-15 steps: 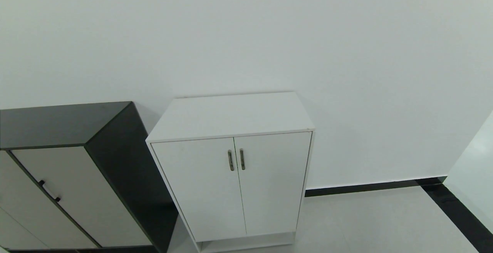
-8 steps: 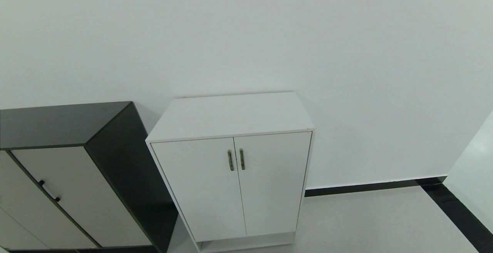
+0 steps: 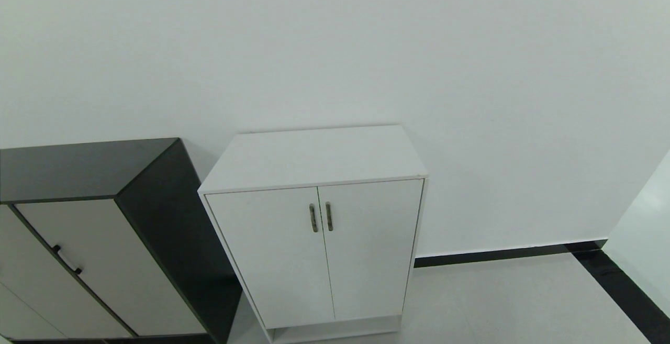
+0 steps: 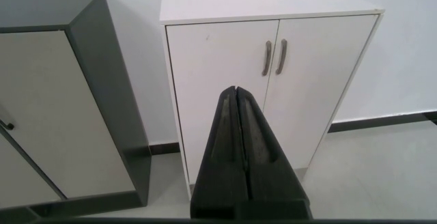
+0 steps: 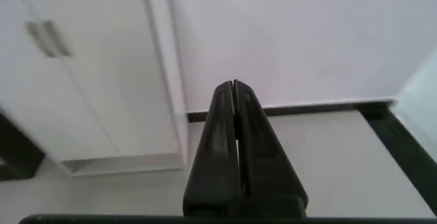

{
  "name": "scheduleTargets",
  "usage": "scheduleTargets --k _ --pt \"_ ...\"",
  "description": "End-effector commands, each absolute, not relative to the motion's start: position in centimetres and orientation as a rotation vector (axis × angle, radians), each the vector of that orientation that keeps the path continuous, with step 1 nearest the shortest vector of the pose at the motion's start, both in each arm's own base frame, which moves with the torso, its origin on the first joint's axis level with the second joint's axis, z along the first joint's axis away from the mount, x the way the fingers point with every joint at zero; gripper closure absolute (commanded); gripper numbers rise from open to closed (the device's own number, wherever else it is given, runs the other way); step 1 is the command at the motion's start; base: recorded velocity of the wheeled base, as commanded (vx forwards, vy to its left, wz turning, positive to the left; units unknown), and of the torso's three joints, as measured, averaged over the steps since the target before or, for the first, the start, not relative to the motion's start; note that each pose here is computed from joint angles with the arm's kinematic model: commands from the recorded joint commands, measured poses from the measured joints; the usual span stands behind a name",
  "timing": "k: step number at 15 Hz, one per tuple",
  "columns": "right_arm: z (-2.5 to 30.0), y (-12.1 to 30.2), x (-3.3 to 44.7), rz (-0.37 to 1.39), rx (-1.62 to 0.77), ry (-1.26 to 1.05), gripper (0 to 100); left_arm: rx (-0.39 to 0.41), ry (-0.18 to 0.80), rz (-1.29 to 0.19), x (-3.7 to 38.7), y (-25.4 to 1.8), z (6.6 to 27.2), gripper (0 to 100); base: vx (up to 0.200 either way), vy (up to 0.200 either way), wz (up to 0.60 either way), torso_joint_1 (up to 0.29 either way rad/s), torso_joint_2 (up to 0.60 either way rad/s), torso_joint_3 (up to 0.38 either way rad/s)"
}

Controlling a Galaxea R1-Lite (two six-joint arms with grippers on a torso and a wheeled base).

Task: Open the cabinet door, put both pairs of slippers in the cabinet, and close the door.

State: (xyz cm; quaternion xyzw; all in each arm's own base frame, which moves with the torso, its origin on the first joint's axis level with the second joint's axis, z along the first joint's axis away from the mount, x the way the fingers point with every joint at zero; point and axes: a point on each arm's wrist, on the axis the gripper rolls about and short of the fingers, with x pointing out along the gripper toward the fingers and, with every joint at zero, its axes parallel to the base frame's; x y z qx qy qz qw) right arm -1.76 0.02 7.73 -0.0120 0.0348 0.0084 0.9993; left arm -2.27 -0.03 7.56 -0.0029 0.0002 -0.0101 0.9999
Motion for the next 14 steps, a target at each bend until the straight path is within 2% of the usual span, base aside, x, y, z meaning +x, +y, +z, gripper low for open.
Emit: scheduleTargets --k 1,5,8,14 --pt "7.69 0.01 -1.88 0.030 -0.018 0.053 100 -0.008 0.000 -0.020 -2.27 -0.03 7.57 100 0.000 0.000 0.00 0.000 0.00 0.000" --pt "7.75 0.05 -1.61 0.005 -0.019 0.089 100 -0.011 0.000 -0.018 -2.27 -0.03 7.57 100 0.000 0.000 0.00 0.000 0.00 0.000" --pt "7.61 -0.02 -2.29 -0.014 -0.038 0.002 100 -0.011 -0.001 -0.017 -2.28 -0.02 7.56 100 0.000 0.000 0.00 0.000 0.00 0.000" --pt "7.58 0.05 -2.28 0.020 -0.020 0.001 100 -0.005 0.000 -0.020 -2.27 -0.03 7.57 100 0.000 0.000 0.00 0.000 0.00 0.000"
